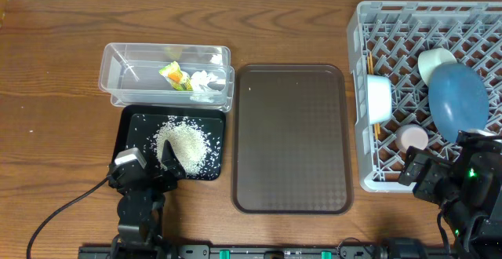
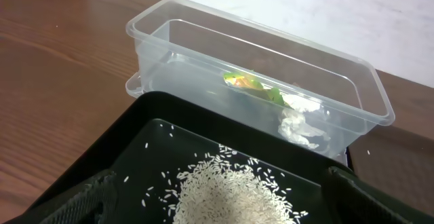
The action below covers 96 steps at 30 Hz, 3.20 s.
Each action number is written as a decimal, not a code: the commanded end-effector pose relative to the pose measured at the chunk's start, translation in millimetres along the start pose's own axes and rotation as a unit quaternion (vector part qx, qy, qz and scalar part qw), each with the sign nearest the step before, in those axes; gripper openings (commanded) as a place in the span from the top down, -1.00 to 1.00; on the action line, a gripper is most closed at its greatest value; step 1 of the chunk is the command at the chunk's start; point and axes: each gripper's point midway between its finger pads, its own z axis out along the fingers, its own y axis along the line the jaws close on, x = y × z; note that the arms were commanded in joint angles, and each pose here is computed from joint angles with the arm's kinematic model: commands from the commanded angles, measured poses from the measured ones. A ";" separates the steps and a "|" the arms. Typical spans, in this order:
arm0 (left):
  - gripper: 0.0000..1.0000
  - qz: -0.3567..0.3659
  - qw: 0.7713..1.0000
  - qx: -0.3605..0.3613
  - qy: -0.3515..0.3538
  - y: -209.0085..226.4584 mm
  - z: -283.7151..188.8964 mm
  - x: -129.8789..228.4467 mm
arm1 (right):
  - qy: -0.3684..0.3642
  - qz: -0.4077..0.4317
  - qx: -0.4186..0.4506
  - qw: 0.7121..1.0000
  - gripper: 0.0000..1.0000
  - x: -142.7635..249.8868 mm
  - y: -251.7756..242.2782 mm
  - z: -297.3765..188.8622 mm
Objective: Sort waste into correct bins and load items into the dishwasher rack
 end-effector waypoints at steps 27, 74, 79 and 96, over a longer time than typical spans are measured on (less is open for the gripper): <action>-0.93 0.005 1.000 -0.007 0.005 3.4 2.8 8.1 | -0.192 0.028 -0.084 0.977 -0.98 -22.4 23.1 55.7; -0.93 0.005 1.000 -0.006 0.005 3.3 2.7 8.0 | -0.324 0.035 -0.136 0.936 -0.99 38.8 26.1 117.5; -0.93 0.005 1.000 -0.006 0.006 3.3 2.8 8.1 | -0.324 0.035 -0.136 0.936 -0.98 38.8 26.1 117.5; -0.93 -0.041 0.981 -0.057 -0.179 23.1 0.8 -57.9 | -0.324 0.035 -0.136 0.936 -0.99 38.7 26.1 117.4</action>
